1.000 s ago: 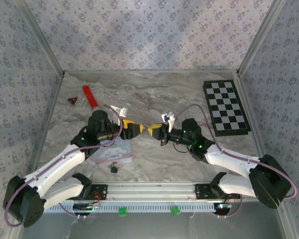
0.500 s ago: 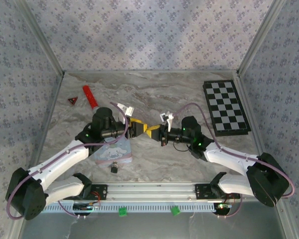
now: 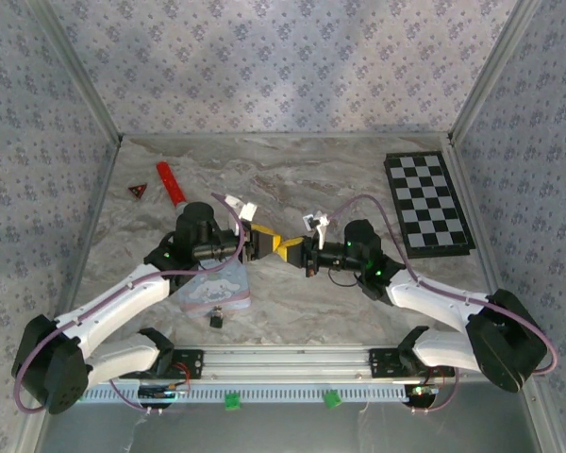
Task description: Unlock the padlock with the key
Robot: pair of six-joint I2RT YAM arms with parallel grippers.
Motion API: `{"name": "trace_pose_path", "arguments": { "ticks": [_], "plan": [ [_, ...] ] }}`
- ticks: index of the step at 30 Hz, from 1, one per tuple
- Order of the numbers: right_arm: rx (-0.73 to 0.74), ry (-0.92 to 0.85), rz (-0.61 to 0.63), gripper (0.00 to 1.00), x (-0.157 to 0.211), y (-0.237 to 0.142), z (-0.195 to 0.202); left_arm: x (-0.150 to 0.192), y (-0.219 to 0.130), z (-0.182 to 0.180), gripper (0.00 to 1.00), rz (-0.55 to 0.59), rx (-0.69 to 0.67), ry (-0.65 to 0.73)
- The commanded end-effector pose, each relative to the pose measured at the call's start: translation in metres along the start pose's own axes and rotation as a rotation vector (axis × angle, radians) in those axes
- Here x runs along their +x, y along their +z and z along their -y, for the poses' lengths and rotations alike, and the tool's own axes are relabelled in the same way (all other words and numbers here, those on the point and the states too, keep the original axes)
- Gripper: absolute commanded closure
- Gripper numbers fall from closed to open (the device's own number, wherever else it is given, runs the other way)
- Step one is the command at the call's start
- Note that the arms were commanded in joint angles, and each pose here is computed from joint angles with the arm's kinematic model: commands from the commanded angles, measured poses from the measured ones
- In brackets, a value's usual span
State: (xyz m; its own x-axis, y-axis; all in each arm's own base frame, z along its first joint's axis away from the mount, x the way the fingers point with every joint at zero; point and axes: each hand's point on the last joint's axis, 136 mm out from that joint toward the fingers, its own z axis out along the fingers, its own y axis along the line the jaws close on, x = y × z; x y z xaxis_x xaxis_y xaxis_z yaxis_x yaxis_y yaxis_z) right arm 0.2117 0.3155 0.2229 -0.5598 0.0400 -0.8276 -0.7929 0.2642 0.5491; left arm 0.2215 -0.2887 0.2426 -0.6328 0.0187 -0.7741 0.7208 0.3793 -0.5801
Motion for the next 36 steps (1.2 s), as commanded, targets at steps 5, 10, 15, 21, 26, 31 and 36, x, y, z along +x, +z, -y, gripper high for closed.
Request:
{"name": "trace_pose_path", "arguments": {
  "ticks": [5,10,15,21,26,31,36],
  "plan": [
    [-0.028,-0.003,0.029,1.00,-0.013,0.000,-0.004,-0.013,0.001,0.024,0.70,0.011,0.094,0.064],
    [-0.020,0.005,0.025,1.00,-0.010,0.001,0.000,-0.013,0.001,0.023,0.73,0.013,0.089,0.067],
    [-0.034,0.009,0.017,1.00,-0.008,0.002,-0.002,-0.015,-0.001,0.021,0.66,0.020,0.068,0.073],
    [-0.039,0.010,0.011,1.00,-0.006,0.001,-0.003,-0.015,-0.001,0.018,0.63,0.021,0.049,0.076],
    [-0.045,0.013,0.004,1.00,-0.004,0.004,-0.004,-0.017,-0.003,0.020,0.67,0.031,0.054,0.083],
    [-0.048,0.018,-0.008,1.00,-0.001,0.005,-0.003,-0.018,-0.004,0.020,0.68,0.034,0.049,0.086],
    [-0.047,0.016,-0.004,1.00,-0.002,0.005,-0.004,-0.018,-0.004,0.020,0.69,0.037,0.052,0.076]
  ]
}}
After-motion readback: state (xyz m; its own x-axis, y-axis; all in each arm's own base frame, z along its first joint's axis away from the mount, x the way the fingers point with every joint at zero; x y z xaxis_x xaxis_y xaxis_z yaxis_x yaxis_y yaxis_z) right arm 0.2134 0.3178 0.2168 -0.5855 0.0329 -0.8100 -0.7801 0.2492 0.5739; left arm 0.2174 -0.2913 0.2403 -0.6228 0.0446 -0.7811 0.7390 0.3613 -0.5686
